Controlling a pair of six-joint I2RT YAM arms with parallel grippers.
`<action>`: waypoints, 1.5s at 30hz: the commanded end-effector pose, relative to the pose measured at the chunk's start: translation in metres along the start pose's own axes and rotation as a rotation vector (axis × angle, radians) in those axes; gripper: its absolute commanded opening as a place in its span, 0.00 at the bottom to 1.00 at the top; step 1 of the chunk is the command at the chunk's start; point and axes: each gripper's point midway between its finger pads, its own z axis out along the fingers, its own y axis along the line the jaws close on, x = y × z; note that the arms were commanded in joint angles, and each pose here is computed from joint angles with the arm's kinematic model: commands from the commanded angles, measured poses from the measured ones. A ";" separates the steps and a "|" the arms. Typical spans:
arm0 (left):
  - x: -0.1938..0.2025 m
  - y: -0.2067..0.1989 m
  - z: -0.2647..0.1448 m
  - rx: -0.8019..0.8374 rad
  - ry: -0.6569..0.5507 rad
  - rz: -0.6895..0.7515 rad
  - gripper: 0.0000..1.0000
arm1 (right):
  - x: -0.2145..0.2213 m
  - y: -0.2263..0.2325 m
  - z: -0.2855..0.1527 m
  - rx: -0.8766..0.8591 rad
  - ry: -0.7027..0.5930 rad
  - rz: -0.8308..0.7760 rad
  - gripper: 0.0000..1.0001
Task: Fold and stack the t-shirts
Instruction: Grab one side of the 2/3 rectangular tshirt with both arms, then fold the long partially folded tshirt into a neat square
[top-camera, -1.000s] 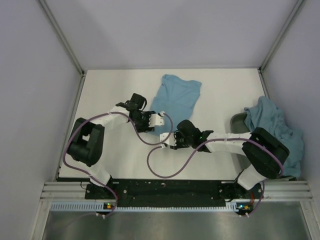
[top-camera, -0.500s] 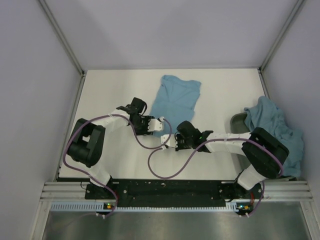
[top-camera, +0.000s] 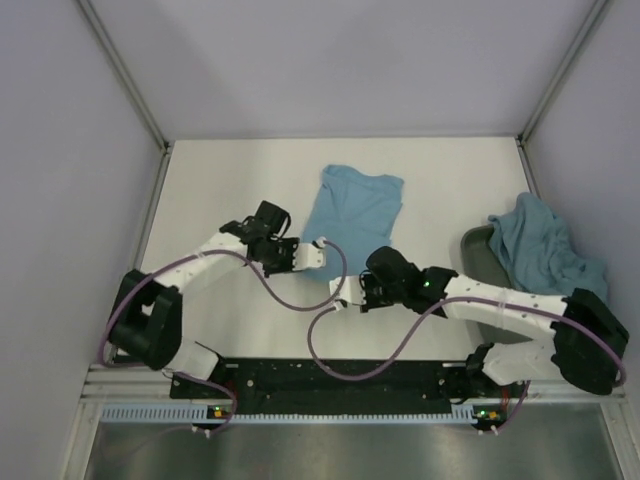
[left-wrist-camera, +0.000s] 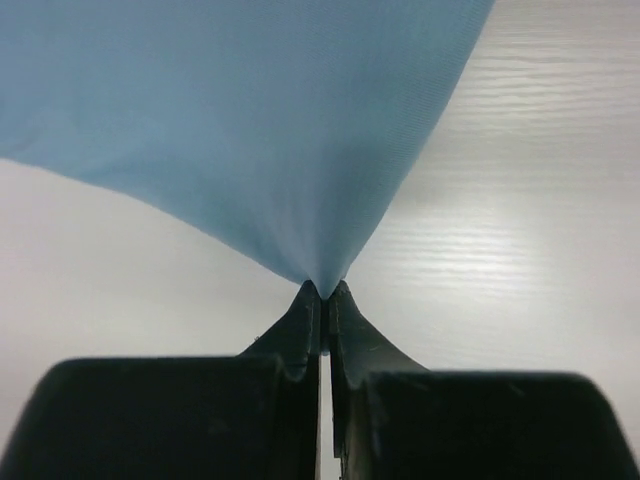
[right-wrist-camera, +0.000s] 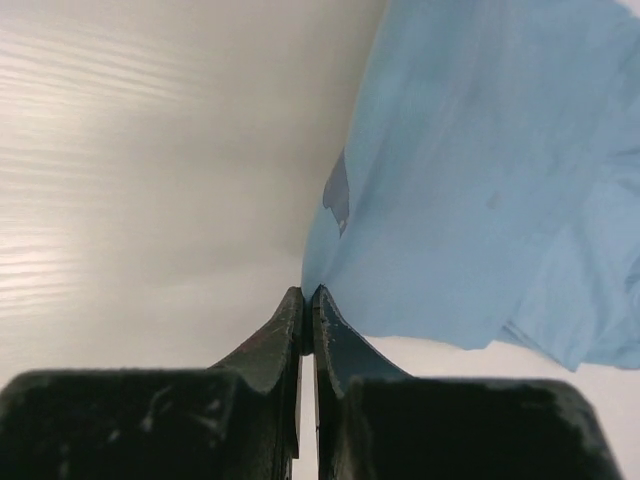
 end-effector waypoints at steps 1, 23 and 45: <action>-0.003 -0.054 -0.065 0.071 -0.004 -0.080 0.00 | -0.028 0.031 -0.050 -0.084 -0.060 0.013 0.00; -0.054 0.070 -0.102 -0.191 -0.002 -0.375 0.00 | 0.003 -0.071 -0.102 0.194 -0.115 0.534 0.00; 0.006 0.162 0.007 -0.241 0.274 -0.492 0.02 | 0.103 -0.151 0.001 0.200 0.104 0.692 0.00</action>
